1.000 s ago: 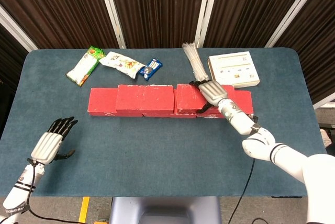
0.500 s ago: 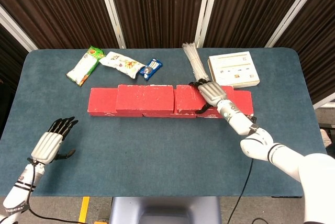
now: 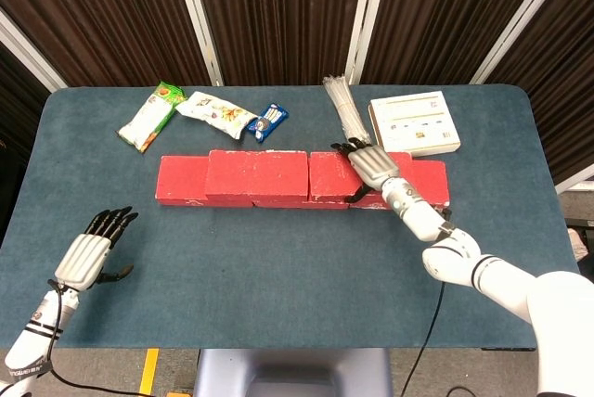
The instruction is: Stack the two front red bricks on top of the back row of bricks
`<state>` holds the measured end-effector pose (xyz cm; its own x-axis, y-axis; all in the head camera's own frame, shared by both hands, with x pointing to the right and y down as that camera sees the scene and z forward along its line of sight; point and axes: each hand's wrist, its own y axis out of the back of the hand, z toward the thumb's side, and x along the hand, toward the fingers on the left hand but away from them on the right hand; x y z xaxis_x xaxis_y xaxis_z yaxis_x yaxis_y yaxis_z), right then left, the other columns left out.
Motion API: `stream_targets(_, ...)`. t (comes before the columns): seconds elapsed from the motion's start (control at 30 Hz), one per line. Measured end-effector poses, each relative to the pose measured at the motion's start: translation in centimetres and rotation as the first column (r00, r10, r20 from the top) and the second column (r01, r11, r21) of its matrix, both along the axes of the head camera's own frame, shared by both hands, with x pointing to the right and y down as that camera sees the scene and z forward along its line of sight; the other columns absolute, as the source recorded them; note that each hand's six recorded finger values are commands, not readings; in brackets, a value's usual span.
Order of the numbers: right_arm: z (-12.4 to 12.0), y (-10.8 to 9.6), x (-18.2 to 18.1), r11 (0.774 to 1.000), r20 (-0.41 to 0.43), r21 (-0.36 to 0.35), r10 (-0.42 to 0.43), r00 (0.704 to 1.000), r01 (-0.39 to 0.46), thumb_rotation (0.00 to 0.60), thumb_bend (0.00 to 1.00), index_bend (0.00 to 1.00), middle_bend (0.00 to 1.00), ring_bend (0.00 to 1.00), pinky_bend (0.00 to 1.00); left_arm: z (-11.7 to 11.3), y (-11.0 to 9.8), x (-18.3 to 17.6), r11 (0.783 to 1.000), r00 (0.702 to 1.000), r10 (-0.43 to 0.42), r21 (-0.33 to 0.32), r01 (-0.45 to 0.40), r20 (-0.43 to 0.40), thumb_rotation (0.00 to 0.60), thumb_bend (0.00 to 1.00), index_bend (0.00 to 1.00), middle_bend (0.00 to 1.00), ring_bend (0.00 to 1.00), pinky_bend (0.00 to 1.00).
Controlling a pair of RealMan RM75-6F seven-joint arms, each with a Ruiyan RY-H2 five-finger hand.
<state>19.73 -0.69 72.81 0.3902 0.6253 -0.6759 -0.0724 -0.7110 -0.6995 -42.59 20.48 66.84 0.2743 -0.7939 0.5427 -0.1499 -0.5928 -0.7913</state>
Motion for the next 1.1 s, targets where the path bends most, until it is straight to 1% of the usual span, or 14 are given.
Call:
stream_targets(0.17,0.04,0.06,-0.11,1.0,-0.003,-0.002,0.003,1.0,-0.003,0.6,0.14,0.0,0.2,0.09,0.36,0.0,-0.06,-0.07,1.0,1.0,-0.003,-0.002,0.003,-0.001,0.6,0.26,0.0,0.0,0.0,0.0)
stream_targets(0.37,0.07,0.13,-0.17,1.0,-0.01,-0.004,0.005,1.0,-0.005,0.6,0.12,0.0,0.17,0.07,0.36,-0.16,-0.08,-0.12,1.0,1.0,-0.004,0.002,0.004,-0.005,0.6,0.26,0.0,0.0,0.0,0.0)
stream_targets(0.47,0.03,0.17,-0.17,1.0,-0.013,-0.003,0.006,1.0,-0.006,0.6,0.11,0.0,0.15,0.05,0.34,-0.17,-0.05,-0.06,1.0,1.0,-0.002,0.001,0.002,-0.006,0.6,0.26,0.0,0.0,0.0,0.0)
stream_targets(0.57,-0.01,0.2,-0.14,1.0,-0.014,-0.003,0.008,1.0,-0.008,0.6,0.09,0.0,0.13,0.03,0.32,-0.16,-0.04,-0.05,1.0,1.0,-0.002,0.0,0.002,-0.007,0.6,0.26,0.0,0.0,0.0,0.0)
stream_targets(0.7,0.0,0.28,-0.07,1.0,-0.014,-0.009,0.013,1.0,-0.013,0.6,0.06,0.0,0.05,0.0,0.2,-0.15,-0.04,-0.07,1.0,1.0,-0.004,0.0,0.004,-0.007,0.6,0.26,0.0,0.0,0.0,0.0)
stream_targets(0.9,0.12,0.43,0.14,0.999,-0.024,-0.024,0.025,0.999,-0.025,0.6,0.02,0.0,0.01,0.0,0.17,-0.29,-0.02,0.01,1.0,1.0,-0.003,0.002,0.003,-0.012,0.6,0.26,0.0,0.0,0.0,0.0)
stream_targets(1.1,0.02,0.62,0.15,0.998,-0.023,-0.042,0.039,0.999,-0.04,0.6,0.0,0.0,0.0,0.0,0.15,-0.47,-0.02,0.04,1.0,1.0,-0.001,0.008,0.001,-0.015,0.6,0.26,0.0,0.0,0.0,0.0)
